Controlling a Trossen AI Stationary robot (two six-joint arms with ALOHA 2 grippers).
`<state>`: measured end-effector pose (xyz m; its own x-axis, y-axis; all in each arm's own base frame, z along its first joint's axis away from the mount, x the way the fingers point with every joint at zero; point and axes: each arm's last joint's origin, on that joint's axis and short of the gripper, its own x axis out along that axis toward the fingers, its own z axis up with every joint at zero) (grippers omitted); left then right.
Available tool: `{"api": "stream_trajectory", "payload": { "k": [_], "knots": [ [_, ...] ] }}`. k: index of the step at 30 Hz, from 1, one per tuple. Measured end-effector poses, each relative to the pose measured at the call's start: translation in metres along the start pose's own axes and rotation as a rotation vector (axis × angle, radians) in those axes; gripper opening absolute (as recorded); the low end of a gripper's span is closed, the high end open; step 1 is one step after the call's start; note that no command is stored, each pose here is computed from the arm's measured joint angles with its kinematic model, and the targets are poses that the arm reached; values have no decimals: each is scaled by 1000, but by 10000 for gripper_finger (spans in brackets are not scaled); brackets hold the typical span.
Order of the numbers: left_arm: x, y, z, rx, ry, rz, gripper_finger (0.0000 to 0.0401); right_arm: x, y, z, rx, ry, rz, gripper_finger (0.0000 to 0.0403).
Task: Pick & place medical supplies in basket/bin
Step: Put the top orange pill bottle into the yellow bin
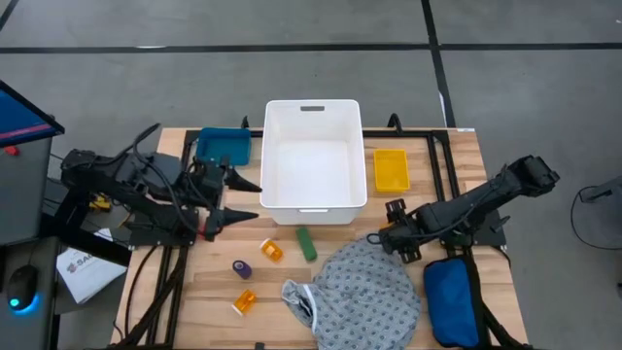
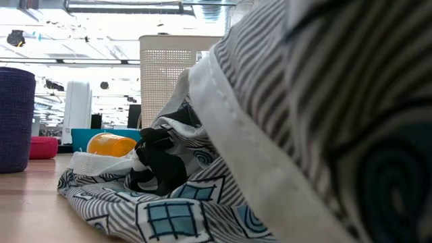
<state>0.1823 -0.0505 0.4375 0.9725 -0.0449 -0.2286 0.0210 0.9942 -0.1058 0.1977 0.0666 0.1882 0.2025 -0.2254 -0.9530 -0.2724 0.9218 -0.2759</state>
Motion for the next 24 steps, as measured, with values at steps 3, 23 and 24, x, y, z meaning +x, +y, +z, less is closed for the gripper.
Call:
{"api": "stream_trajectory", "payload": {
  "k": [3, 23, 24],
  "knots": [
    [-3, 0, 2, -7, -24, -5, 274, 6, -2, -4, -6, 23, 8, 260],
    [-8, 0, 4, -30, -33, -36, 274, 54, -4, 10, -117, 73, 54, 260],
    [-8, 0, 4, -33, -33, -37, 274, 56, -3, 11, -117, 71, 54, 260]
  ]
}}
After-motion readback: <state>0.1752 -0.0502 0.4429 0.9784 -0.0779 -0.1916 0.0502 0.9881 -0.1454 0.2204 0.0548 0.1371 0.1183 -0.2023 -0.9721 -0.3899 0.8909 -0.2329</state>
